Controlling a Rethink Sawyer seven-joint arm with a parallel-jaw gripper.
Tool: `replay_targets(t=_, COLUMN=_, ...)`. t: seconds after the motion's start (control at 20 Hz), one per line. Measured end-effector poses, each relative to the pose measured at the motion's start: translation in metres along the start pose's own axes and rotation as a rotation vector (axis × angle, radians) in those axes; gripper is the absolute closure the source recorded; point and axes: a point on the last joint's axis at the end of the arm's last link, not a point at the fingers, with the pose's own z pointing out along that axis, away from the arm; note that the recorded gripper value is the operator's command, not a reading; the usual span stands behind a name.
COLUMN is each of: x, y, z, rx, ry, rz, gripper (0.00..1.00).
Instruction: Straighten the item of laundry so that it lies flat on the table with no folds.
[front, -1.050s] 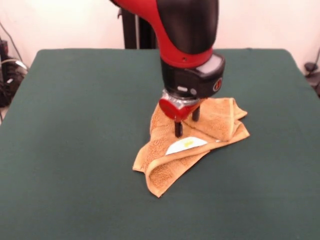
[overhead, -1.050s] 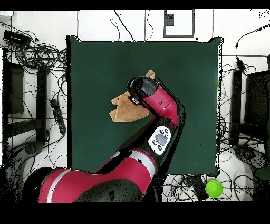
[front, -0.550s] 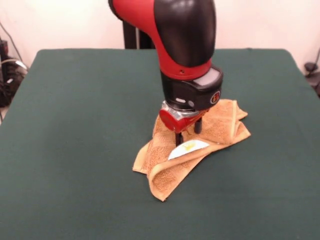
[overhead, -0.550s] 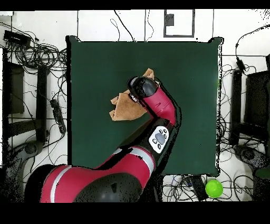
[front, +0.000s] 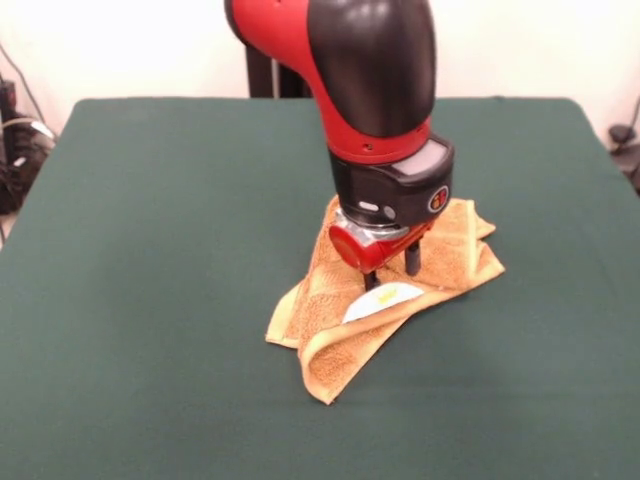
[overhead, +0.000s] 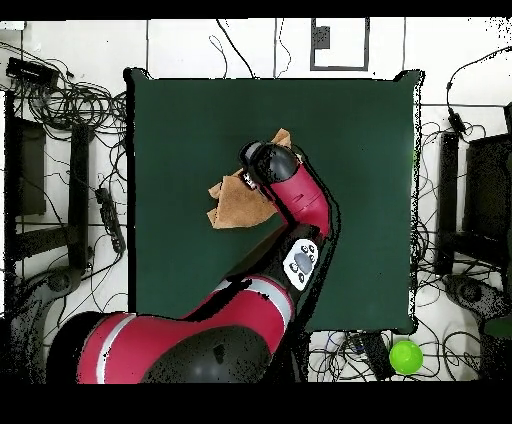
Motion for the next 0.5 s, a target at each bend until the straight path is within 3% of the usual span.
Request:
replay_targets(t=0.35, x=0.012, y=-0.005, z=-0.021, rx=0.019, ry=0.036, rz=-0.004, gripper=0.00)
replay_targets(t=0.5, x=0.020, y=-0.010, z=-0.048, rx=0.046, ry=0.070, rz=-0.007, gripper=0.00)
